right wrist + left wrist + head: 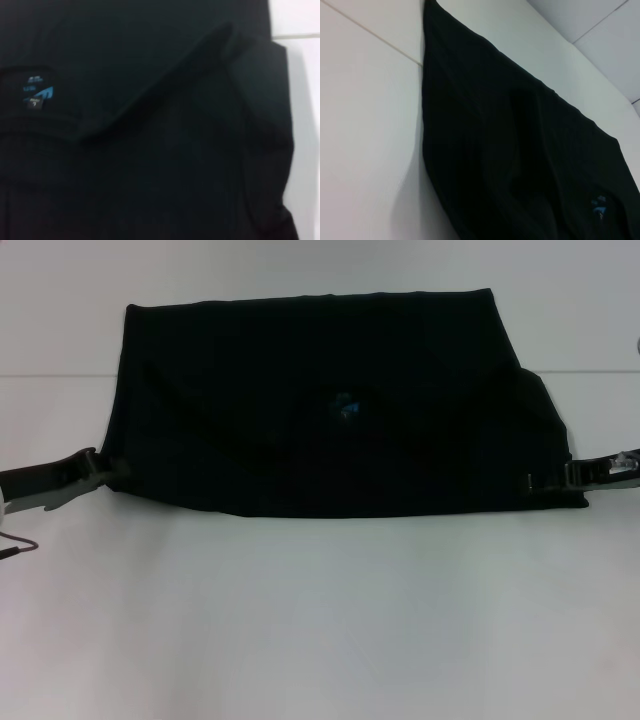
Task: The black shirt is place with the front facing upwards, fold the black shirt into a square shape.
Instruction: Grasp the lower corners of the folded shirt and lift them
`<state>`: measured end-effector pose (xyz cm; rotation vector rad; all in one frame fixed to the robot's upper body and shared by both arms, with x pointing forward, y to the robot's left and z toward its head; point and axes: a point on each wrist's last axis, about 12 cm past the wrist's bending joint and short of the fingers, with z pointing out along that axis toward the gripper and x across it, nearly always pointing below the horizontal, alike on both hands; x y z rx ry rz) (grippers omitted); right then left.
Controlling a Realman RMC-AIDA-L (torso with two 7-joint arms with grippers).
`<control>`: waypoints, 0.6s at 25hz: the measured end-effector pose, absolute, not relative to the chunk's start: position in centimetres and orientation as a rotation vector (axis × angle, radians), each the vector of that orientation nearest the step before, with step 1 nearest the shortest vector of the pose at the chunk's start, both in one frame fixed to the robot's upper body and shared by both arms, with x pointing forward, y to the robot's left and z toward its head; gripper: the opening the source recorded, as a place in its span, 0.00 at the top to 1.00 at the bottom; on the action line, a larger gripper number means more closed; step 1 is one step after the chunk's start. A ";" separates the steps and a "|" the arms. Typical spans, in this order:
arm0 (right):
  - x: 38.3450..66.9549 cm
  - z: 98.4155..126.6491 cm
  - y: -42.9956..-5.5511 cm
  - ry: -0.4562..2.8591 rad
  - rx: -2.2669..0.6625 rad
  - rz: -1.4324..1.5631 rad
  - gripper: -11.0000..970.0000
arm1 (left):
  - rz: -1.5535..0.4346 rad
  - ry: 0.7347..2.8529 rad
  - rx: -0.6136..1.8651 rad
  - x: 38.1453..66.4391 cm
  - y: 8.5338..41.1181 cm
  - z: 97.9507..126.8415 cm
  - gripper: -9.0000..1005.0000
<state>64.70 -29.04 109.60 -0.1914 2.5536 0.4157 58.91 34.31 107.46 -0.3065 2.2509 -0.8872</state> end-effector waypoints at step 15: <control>64.8 110.1 -28.7 2.552 -0.207 0.447 0.15 | -0.899 2.246 -0.308 58.7 34.1 107.2 0.94</control>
